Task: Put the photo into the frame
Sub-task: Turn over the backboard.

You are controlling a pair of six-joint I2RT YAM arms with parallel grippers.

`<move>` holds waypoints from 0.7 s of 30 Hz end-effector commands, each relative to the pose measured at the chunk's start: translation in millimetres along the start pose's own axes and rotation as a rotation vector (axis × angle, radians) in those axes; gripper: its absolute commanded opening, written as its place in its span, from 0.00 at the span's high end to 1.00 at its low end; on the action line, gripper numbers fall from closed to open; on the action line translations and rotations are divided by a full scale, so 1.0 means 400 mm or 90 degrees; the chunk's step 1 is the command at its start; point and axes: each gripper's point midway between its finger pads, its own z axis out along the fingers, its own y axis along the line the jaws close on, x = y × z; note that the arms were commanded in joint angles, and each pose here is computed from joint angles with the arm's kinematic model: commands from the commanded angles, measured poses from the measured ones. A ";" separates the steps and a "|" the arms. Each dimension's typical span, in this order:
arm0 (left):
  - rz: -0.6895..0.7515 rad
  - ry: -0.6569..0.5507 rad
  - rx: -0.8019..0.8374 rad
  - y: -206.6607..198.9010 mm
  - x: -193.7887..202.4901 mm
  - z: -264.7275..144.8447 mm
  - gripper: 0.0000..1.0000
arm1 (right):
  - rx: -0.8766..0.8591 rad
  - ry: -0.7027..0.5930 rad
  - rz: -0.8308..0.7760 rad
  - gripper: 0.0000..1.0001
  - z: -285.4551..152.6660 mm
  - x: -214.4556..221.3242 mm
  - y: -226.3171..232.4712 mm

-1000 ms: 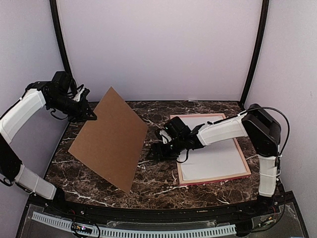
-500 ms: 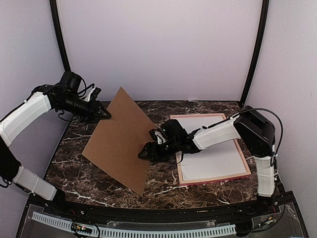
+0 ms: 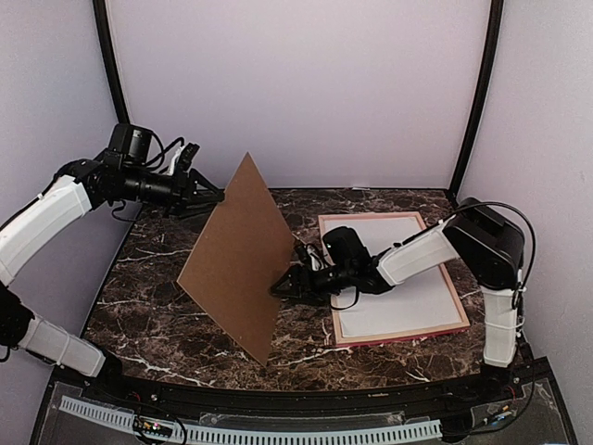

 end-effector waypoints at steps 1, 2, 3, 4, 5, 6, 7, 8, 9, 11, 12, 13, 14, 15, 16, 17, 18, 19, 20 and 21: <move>0.037 0.007 0.048 -0.062 0.006 0.006 0.56 | -0.021 -0.035 -0.024 0.20 -0.071 -0.046 0.052; 0.043 0.009 0.049 -0.067 0.007 0.009 0.55 | -0.017 -0.041 -0.026 0.19 -0.087 -0.054 0.054; 0.045 0.018 0.051 -0.071 0.014 0.019 0.54 | -0.011 -0.045 -0.027 0.19 -0.101 -0.059 0.057; 0.051 0.019 0.054 -0.079 0.013 0.021 0.54 | -0.006 -0.052 -0.031 0.19 -0.118 -0.068 0.062; 0.054 0.027 0.056 -0.084 0.019 0.031 0.53 | 0.000 -0.057 -0.033 0.19 -0.134 -0.074 0.065; 0.059 0.029 0.057 -0.088 0.017 0.038 0.53 | 0.006 -0.067 -0.034 0.19 -0.155 -0.085 0.069; 0.066 0.034 0.063 -0.102 0.021 0.043 0.53 | 0.009 -0.079 -0.037 0.18 -0.179 -0.095 0.080; 0.067 0.037 0.062 -0.103 0.021 0.050 0.52 | 0.017 -0.088 -0.036 0.18 -0.199 -0.104 0.084; 0.074 0.041 0.068 -0.116 0.025 0.056 0.52 | 0.023 -0.098 -0.037 0.18 -0.221 -0.113 0.090; 0.082 0.047 0.073 -0.129 0.028 0.069 0.51 | 0.036 -0.118 -0.040 0.17 -0.263 -0.130 0.107; 0.083 0.051 0.073 -0.131 0.029 0.078 0.51 | 0.041 -0.129 -0.041 0.16 -0.285 -0.141 0.121; 0.090 0.054 0.079 -0.145 0.033 0.083 0.50 | 0.044 -0.138 -0.045 0.16 -0.304 -0.151 0.137; 0.090 0.060 0.079 -0.145 0.034 0.094 0.50 | 0.043 -0.149 -0.050 0.16 -0.323 -0.161 0.159; 0.098 0.063 0.086 -0.160 0.037 0.099 0.50 | 0.043 -0.158 -0.055 0.16 -0.340 -0.171 0.183; 0.097 0.069 0.086 -0.161 0.039 0.110 0.50 | 0.038 -0.169 -0.062 0.15 -0.357 -0.183 0.208; 0.105 0.072 0.093 -0.177 0.042 0.115 0.50 | 0.037 -0.174 -0.064 0.15 -0.372 -0.190 0.231; 0.109 0.079 0.096 -0.184 0.047 0.126 0.49 | 0.033 -0.181 -0.067 0.15 -0.387 -0.200 0.253; 0.114 0.078 0.100 -0.194 0.044 0.128 0.49 | 0.024 -0.189 -0.072 0.15 -0.401 -0.211 0.282; 0.116 0.085 0.102 -0.200 0.051 0.139 0.49 | 0.014 -0.197 -0.075 0.15 -0.414 -0.221 0.306; 0.119 0.086 0.105 -0.207 0.048 0.145 0.49 | 0.003 -0.203 -0.078 0.15 -0.424 -0.228 0.328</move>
